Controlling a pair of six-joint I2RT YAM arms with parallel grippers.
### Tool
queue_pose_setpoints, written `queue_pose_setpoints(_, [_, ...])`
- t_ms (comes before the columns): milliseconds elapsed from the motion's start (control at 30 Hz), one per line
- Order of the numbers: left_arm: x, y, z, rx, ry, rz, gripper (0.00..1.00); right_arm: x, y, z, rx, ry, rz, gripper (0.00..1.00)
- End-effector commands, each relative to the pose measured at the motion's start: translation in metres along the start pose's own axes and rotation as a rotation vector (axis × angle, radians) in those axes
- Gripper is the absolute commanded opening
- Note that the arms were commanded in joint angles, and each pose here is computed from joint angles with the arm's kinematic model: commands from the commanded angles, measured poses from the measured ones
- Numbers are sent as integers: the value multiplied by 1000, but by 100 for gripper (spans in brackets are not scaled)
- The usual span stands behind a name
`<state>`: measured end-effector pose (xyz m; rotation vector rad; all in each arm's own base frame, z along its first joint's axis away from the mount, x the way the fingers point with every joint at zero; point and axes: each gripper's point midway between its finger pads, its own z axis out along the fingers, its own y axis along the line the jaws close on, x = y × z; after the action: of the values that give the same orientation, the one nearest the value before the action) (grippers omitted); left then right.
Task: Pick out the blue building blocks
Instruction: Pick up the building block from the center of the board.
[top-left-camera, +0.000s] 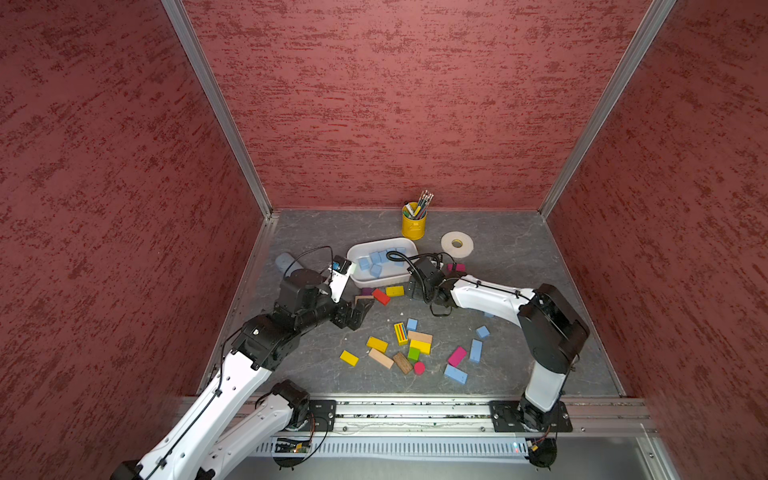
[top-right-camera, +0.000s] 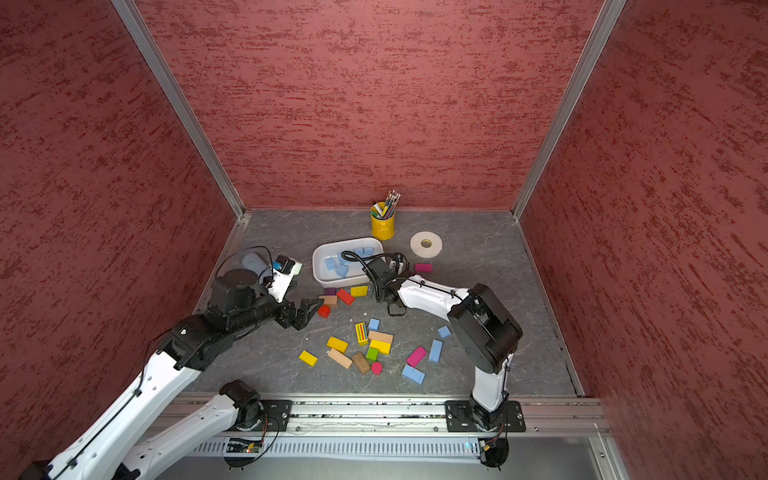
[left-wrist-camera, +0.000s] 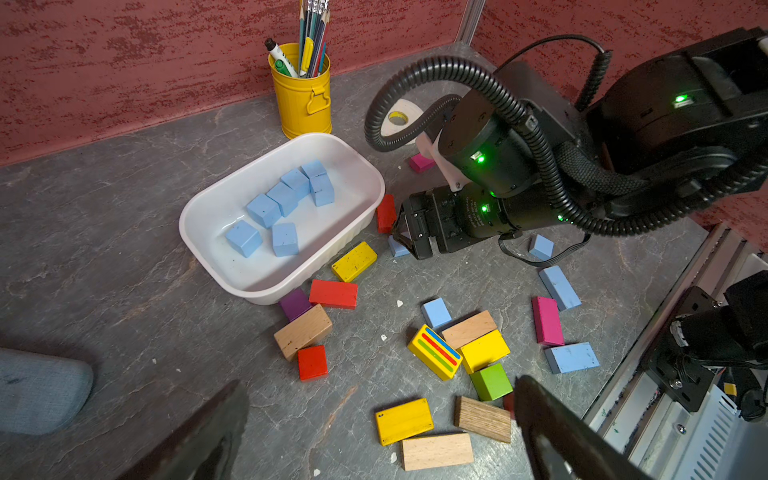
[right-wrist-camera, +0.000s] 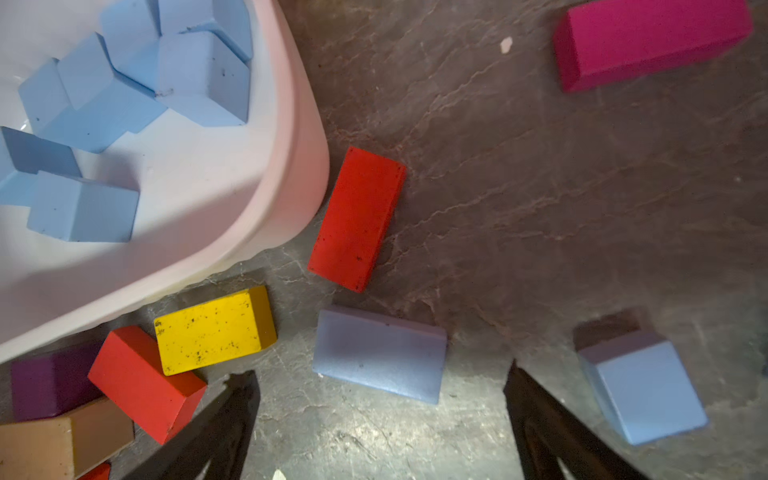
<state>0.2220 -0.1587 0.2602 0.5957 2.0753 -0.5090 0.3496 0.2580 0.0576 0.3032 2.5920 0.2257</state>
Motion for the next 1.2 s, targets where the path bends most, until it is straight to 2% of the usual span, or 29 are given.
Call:
queue_pose_setpoints(0, [-2,-1,-1,8,-17,14,100,-4,2,2,31,-20,22,92])
queue_pose_setpoints(367, [-2,-1,-1,9,-17,14,100,3,8,15,61,-1,11,86])
queue_pose_setpoints(633, [-2,-1,-1,7,-15,15,100,8,6,24,95,2,4,78])
queue_pose_setpoints(1167, [-2,0,-1,4,-16,14,100,11,3,36,132,7,-13,71])
